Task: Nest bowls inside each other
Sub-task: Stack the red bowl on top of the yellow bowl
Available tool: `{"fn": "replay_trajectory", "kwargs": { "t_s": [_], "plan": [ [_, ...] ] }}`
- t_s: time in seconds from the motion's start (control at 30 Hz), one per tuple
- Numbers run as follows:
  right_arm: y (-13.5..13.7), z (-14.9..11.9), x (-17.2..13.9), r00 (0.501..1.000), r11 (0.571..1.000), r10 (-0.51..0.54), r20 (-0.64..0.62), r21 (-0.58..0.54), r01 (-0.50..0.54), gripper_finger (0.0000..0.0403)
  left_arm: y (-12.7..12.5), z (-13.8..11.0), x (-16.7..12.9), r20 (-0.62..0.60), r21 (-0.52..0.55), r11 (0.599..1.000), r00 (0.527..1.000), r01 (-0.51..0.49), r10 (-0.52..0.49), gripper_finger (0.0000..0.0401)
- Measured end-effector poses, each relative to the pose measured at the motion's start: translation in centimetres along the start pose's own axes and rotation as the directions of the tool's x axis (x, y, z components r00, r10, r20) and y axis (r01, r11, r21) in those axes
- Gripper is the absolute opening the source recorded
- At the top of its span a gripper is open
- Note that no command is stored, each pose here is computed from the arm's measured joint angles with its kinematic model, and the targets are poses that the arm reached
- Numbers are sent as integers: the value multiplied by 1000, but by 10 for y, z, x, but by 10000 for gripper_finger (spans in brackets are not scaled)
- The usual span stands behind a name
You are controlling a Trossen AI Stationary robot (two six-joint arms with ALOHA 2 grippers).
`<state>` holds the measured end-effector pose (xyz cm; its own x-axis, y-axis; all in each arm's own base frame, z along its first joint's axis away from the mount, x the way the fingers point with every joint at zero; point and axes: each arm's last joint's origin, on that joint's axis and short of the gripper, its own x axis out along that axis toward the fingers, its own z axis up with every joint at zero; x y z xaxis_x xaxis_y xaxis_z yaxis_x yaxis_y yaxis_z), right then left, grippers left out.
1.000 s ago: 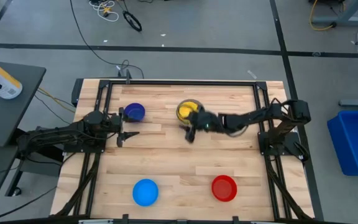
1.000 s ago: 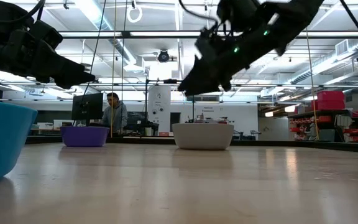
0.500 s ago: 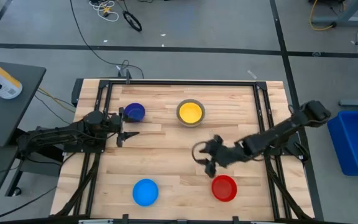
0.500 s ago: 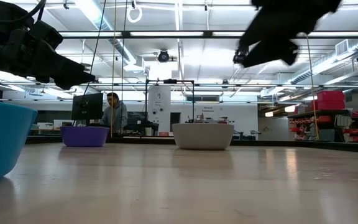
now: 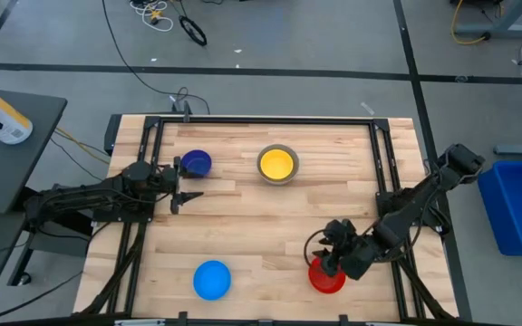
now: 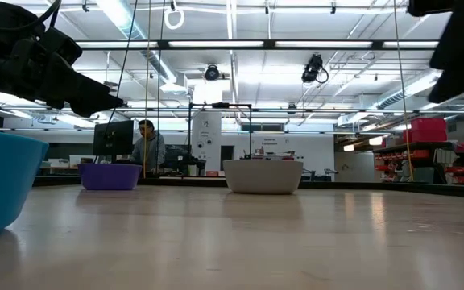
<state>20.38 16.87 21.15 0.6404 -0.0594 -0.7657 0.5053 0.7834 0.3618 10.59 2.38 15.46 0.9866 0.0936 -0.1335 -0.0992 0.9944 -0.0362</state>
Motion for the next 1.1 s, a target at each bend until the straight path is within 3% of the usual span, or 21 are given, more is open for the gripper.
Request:
{"fn": "replay_trajectory", "kwargs": {
  "t_s": [0.5,1.1],
  "plan": [
    [-3,-24,-10,998,994,-40,-54,102,45,232,0,0,0,2,3,1000,1000,0,0,286],
    [-5,-40,7,981,985,-126,-145,97,141,234,0,0,0,2,3,1000,1000,0,0,286]
  ]
}}
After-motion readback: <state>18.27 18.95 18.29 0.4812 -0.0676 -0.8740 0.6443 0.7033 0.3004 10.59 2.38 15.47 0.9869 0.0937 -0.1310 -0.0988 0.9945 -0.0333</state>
